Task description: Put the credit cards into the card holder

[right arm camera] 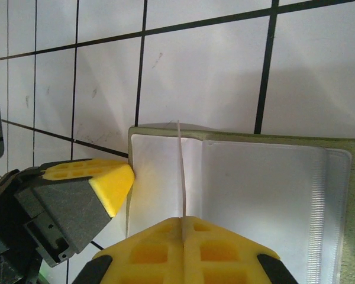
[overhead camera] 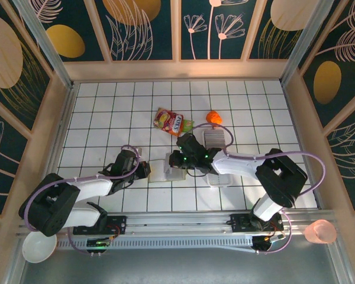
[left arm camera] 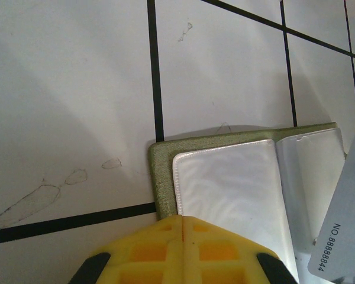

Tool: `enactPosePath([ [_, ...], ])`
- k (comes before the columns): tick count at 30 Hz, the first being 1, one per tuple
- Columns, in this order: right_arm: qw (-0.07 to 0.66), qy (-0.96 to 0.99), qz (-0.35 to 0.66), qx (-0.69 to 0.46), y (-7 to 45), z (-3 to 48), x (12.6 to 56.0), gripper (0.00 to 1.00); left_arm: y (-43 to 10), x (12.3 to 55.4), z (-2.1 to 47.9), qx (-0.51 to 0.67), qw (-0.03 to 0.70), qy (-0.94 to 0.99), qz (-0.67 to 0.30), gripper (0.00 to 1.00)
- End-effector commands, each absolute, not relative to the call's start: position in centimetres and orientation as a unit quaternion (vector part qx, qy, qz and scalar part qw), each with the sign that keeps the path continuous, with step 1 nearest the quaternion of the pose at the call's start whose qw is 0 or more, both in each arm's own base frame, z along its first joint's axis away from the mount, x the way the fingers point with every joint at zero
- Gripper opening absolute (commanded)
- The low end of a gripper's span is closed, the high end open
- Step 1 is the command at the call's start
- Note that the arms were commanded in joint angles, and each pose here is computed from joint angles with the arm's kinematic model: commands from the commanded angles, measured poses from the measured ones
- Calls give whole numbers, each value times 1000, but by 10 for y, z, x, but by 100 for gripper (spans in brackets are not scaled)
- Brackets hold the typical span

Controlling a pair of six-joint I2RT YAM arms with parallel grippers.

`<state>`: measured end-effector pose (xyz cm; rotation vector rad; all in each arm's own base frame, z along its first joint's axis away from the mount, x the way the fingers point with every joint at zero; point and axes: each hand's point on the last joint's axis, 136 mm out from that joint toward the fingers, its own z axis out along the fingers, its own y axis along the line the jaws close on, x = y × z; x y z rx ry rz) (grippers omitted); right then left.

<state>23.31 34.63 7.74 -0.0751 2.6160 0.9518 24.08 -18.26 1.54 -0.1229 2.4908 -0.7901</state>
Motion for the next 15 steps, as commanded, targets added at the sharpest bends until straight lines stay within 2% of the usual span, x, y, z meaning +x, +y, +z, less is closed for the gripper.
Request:
enactPosePath([
  [1, 176, 922, 344, -24, 347, 78, 233, 0, -177, 233, 6, -40, 246, 930, -272, 0],
  [15, 157, 925, 346, -21, 347, 65, 227, 0, -178, 233, 8, -37, 249, 929, -273, 0],
])
